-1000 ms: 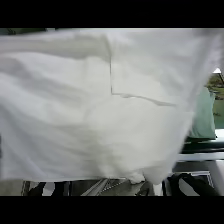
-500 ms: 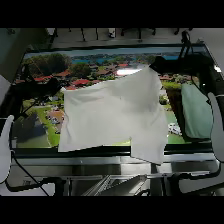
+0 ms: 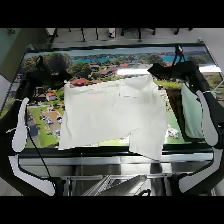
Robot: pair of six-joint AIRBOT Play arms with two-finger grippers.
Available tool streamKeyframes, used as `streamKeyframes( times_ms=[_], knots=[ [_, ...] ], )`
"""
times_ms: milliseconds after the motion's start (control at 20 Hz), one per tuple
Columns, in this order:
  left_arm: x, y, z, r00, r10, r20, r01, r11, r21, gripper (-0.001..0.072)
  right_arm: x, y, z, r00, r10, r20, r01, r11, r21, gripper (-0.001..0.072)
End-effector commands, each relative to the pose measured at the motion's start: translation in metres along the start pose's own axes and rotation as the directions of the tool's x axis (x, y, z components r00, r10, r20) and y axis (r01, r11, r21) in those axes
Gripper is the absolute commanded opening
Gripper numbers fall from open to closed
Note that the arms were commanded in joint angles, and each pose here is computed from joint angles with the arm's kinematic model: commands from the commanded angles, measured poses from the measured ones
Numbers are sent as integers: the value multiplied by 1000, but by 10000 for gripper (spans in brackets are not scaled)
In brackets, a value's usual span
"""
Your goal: Fold the shirts.
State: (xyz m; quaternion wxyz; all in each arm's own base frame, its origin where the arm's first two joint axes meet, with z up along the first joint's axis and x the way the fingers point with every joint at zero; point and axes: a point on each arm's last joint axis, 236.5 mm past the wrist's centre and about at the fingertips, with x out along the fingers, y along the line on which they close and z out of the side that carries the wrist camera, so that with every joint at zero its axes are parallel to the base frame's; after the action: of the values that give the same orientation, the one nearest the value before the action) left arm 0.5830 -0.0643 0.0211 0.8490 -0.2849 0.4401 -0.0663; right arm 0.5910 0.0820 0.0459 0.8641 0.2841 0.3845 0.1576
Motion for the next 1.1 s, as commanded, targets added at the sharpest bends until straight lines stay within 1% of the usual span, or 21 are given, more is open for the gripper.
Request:
streamKeyframes(
  times_ms=[0, 100, 150, 300, 350, 400, 450, 500, 650, 800, 900, 1050],
  knots=[
    [-35, -7, -13, 983, -2, -183, 8, 999, 33, 685, -44, -11, -9, 994, 13, -110, -13, 1000, 2, 384],
    [-76, 8, -21, 954, 15, -301, -6, 999, 32, 685, -87, -28, -18, 982, 9, -190, -5, 1000, 23, 383],
    [-97, 15, -28, 934, 25, -356, -12, 999, 37, 685, -109, -42, -26, 972, -12, -236, 20, 999, 32, 383],
    [-151, 40, -54, 895, 46, -443, -32, 999, 39, 684, -154, -88, -68, 927, -97, -362, 132, 988, 74, 365],
    [-164, 57, -72, 877, 87, -472, -76, 996, 41, 682, -163, -102, -84, 916, -120, -383, 165, 982, 87, 364],
    [-174, 77, -95, 850, 145, -506, -137, 989, 53, 567, -171, -113, -102, 909, -123, -397, 182, 977, 114, 364],
    [-182, 99, -123, 815, 198, -544, -190, 979, 71, 408, -178, -123, -117, 906, -123, -404, 195, 970, 142, 365],
    [-187, 118, -155, 784, 231, -576, -242, 969, 59, 360, -184, -135, -130, 907, -126, -403, 212, 961, 178, 365],
    [-180, 151, -241, 730, 210, -651, -278, 961, -2, 366, -199, -165, -159, 906, -126, -404, 252, 927, 276, 364],
    [-168, 171, -309, 674, 178, -717, -305, 951, -51, 367, -200, -171, -174, 901, -112, -420, 243, 930, 274, 365],
    [-154, 167, -328, 680, 117, -723, -260, 961, -90, 367, -199, -169, -175, 900, -105, -424, 237, 933, 272, 365],
    [-132, 154, -331, 704, 16, -710, -190, 968, -167, 366, -199, -165, -178, 895, -95, -435, 228, 937, 264, 365]
  ],
)
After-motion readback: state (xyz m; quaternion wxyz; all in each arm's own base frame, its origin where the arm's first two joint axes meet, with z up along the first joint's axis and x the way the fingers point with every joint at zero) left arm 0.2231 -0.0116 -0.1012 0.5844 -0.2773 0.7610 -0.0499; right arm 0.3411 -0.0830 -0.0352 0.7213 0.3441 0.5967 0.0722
